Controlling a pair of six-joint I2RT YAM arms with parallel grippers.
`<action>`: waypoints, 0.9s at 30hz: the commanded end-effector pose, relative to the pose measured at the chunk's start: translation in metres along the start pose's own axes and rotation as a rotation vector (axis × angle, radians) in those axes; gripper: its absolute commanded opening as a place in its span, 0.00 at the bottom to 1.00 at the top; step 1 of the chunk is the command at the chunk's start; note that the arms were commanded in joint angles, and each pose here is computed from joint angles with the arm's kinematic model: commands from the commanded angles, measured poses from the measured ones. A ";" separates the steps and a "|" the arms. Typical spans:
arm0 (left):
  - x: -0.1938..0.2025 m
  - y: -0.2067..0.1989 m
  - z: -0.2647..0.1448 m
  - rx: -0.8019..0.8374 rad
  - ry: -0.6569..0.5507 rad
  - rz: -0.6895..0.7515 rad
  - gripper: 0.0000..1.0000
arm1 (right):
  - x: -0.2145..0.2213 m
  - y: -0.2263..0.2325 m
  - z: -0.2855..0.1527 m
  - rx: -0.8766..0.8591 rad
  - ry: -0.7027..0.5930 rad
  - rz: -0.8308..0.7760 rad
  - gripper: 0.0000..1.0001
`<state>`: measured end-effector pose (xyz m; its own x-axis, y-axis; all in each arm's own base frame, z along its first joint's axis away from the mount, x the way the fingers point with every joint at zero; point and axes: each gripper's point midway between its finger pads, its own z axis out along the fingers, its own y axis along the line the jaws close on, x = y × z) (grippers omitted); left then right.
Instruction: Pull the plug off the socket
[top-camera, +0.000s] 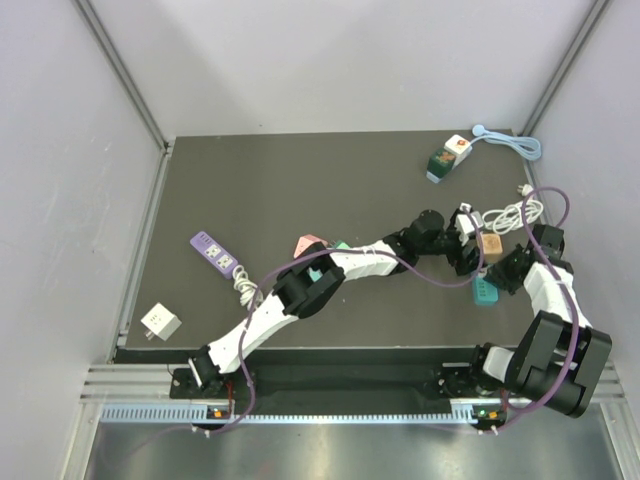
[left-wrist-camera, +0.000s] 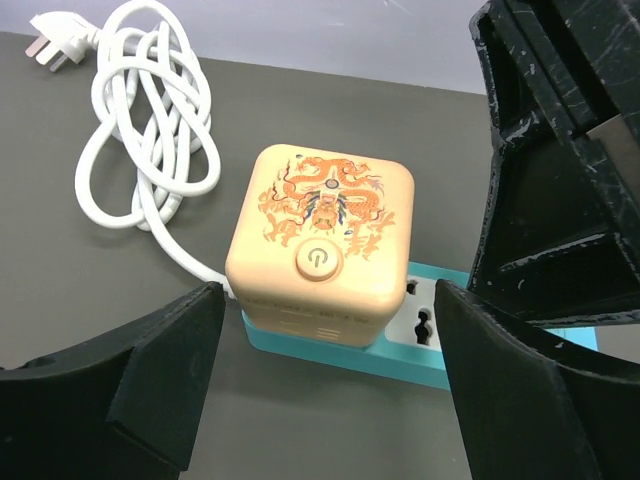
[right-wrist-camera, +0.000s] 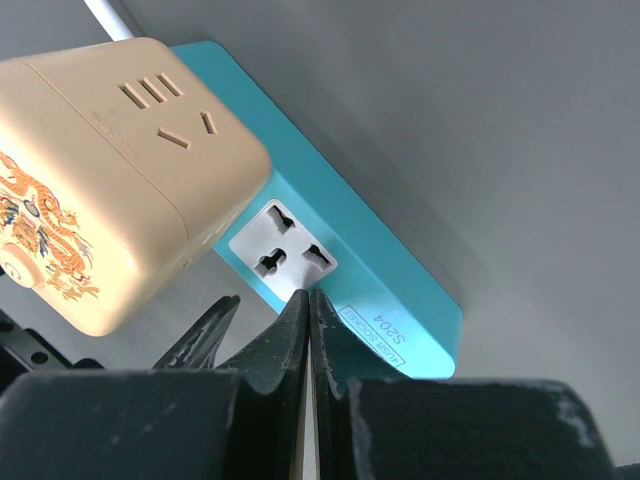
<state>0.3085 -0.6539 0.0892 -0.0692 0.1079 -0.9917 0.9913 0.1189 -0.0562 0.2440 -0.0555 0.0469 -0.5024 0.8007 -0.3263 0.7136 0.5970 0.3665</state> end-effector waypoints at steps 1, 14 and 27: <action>-0.044 -0.002 0.007 0.011 -0.143 0.080 0.92 | 0.001 -0.008 -0.004 0.034 0.006 -0.008 0.00; -0.061 0.000 0.018 0.020 -0.272 0.057 0.74 | 0.004 -0.011 -0.002 0.052 0.022 -0.008 0.00; -0.048 -0.012 0.016 0.091 -0.231 0.111 0.36 | -0.001 -0.014 0.001 0.090 0.025 0.002 0.00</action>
<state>0.3136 -0.6744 0.1218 -0.0068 -0.0934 -0.9956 0.9968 0.0783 -0.0141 0.2431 -0.0569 0.0463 -0.5059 0.8038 -0.3130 0.7250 0.5928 0.3507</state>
